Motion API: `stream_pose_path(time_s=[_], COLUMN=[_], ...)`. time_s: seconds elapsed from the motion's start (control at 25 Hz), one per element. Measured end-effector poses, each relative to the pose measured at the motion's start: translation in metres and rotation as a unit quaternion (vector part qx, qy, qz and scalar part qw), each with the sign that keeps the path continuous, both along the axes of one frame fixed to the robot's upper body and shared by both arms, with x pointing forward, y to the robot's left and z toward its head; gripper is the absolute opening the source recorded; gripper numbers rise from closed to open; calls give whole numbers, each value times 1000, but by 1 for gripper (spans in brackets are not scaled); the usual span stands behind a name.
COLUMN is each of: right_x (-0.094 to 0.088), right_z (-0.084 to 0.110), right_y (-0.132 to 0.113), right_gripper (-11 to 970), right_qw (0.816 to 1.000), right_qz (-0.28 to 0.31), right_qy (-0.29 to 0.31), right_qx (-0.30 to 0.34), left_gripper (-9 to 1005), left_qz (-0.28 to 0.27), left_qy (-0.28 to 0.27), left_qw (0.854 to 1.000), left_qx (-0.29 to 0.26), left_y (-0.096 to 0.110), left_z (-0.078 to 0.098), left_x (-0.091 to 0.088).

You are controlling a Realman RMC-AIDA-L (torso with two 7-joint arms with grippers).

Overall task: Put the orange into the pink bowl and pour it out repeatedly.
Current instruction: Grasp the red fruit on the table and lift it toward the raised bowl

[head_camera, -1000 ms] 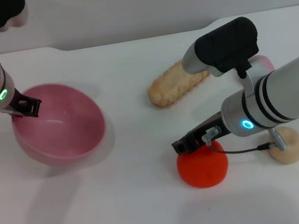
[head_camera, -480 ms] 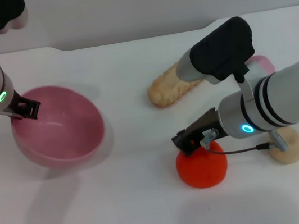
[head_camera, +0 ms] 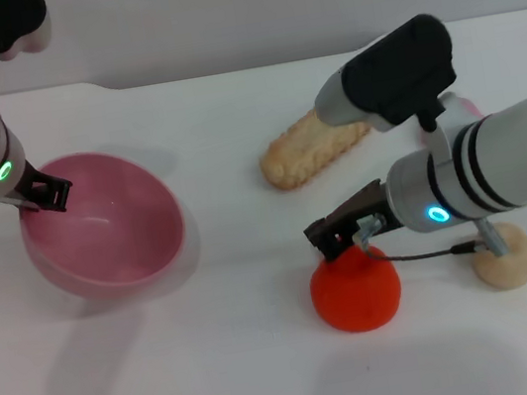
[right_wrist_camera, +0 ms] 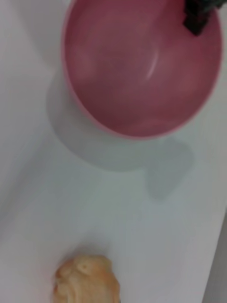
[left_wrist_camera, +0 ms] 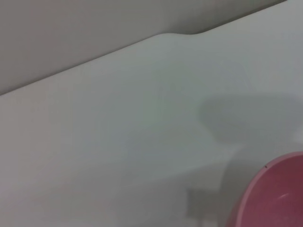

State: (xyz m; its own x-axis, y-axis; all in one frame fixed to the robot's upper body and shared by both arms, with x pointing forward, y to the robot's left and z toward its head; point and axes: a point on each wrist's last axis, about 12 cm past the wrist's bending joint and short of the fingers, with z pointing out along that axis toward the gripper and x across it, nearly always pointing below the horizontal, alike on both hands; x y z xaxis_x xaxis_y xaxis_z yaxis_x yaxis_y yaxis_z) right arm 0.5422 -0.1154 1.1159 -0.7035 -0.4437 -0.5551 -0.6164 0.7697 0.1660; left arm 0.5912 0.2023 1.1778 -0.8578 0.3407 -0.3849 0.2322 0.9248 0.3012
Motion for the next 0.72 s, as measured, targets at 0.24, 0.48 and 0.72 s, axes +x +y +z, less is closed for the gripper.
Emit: stream_pose_path(time_s=[0.24,0.48,0.72], right_x=[0,-7,-15], right_z=[5,7,5], right_y=[-2,0,-3], right_gripper=[113,317,486], right_qw=[1000,1000,1000], right_qz=[1,9,7], right_qy=[5,12,29], right_qx=[-4,-7,-10], left_gripper=[43,43,43], left_qz=[-2,-2,-3], left_qy=[1,3,6], left_qw=[1000,1000,1000], left_qx=[1,2,5], left_y=[0,0,-2], left_z=[-1,-2,-3], left_x=[1,1,3])
